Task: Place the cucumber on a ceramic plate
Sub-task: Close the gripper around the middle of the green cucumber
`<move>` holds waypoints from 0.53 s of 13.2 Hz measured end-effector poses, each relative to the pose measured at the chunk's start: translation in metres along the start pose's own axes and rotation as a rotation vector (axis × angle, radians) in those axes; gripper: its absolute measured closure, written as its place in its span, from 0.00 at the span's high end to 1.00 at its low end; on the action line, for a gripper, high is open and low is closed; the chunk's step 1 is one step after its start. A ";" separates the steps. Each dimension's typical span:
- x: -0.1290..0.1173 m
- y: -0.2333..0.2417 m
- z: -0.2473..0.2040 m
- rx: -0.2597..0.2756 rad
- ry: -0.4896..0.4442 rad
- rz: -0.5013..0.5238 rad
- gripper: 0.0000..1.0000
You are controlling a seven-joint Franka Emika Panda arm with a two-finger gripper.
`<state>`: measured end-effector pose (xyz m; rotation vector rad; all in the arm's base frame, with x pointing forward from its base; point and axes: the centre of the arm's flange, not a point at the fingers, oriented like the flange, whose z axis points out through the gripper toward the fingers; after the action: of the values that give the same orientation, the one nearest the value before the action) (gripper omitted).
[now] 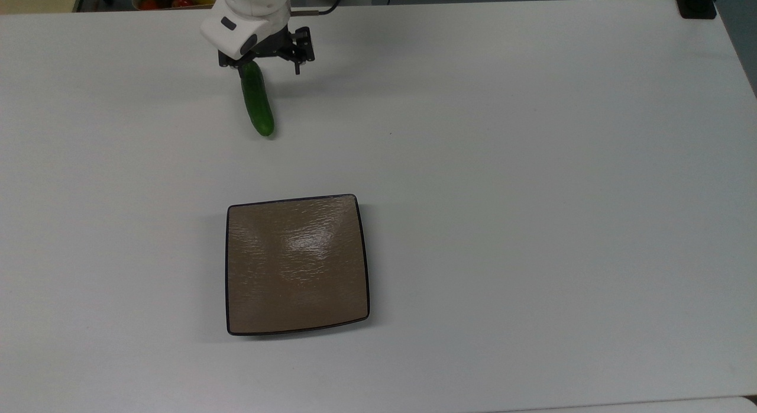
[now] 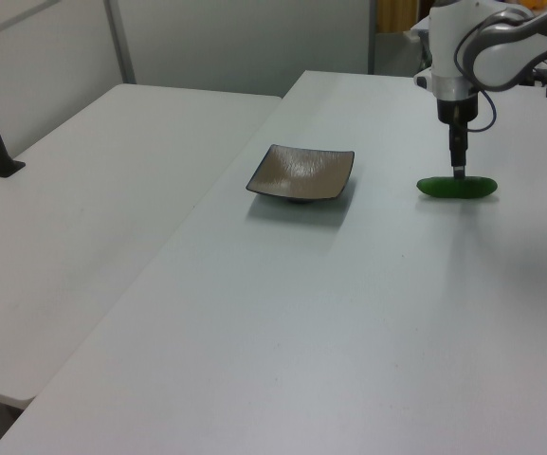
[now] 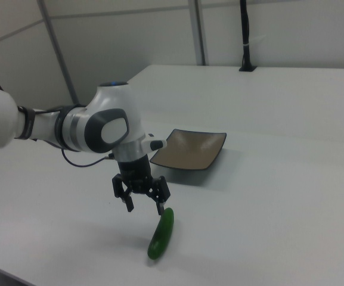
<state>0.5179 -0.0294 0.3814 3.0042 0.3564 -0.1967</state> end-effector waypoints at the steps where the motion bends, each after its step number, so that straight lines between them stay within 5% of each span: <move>1: -0.001 0.000 0.005 -0.006 0.007 -0.004 1.00; 7: 0.000 0.006 0.047 -0.028 0.043 -0.012 1.00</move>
<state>0.5143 -0.0411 0.3351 2.9835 0.3786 -0.1280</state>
